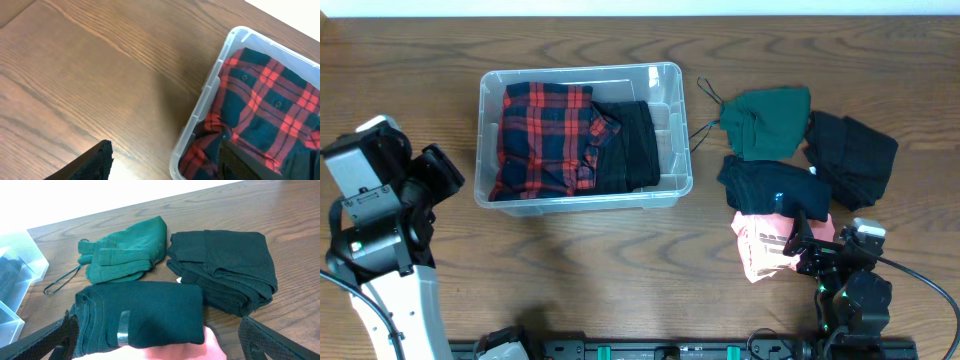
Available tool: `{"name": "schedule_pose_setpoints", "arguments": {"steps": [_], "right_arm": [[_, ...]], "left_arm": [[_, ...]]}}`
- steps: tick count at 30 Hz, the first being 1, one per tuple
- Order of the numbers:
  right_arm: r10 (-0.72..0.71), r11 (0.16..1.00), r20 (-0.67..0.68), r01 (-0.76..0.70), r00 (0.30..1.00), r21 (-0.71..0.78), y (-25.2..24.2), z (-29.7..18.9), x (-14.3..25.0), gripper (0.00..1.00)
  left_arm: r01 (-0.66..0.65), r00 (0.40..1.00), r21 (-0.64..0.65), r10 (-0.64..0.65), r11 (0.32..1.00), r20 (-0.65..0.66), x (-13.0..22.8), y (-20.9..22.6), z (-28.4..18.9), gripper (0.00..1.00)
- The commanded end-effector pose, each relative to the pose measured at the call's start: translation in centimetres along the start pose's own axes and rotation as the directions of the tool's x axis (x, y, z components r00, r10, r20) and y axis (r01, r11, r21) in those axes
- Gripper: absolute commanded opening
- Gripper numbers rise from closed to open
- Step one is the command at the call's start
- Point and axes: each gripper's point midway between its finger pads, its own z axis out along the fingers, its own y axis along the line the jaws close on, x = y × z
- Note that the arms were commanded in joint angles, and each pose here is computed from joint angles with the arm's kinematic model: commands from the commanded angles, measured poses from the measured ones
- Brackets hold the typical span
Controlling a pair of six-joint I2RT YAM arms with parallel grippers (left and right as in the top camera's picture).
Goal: Pack container
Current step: 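Release the shirt and retract the left gripper to the left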
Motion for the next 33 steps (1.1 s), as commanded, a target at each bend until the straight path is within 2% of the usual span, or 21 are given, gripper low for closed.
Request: {"name": "schedule_pose_setpoints", "arguments": {"steps": [1,3,4,18,20,23,29,33], "right_arm": [[0.014,1.0,0.004,-0.014,1.0,0.011,-0.2,0.0,0.0,0.99],[0.014,1.0,0.004,-0.014,1.0,0.012,-0.2,0.0,0.0,0.99],[0.014,1.0,0.004,-0.014,1.0,0.012,-0.2,0.0,0.0,0.99],[0.013,1.0,0.017,-0.013,1.0,0.018,-0.3,0.0,-0.3,0.99],[0.041,0.999,0.046,-0.041,0.998,-0.013,0.2,0.0,-1.1,0.99],[0.088,0.994,0.016,-0.086,0.996,-0.073,1.2,-0.1,-0.6,0.99],[0.106,0.991,0.027,-0.104,0.994,-0.084,1.4,-0.1,-0.9,0.99],[0.179,0.971,-0.007,-0.178,0.984,-0.16,2.8,-0.2,-0.7,0.99]], "left_arm": [[0.021,1.0,-0.029,-0.021,0.999,0.01,-0.5,0.8,-0.1,0.68],[0.023,1.0,-0.033,-0.023,0.999,0.005,-0.5,0.9,0.0,0.78],[0.023,1.0,-0.033,-0.023,0.999,0.001,-0.4,0.9,0.2,0.99],[0.022,1.0,-0.035,-0.023,0.999,-0.012,-0.3,0.9,0.6,0.98],[0.022,1.0,-0.035,-0.023,0.999,-0.012,-0.3,0.9,0.6,0.98],[0.022,1.0,-0.035,-0.023,0.999,-0.012,-0.3,0.9,0.6,0.98],[0.022,1.0,-0.035,-0.023,0.999,-0.012,-0.3,0.9,0.6,0.98],[0.022,1.0,-0.035,-0.023,0.999,-0.012,-0.3,0.9,0.6,0.98]]}}
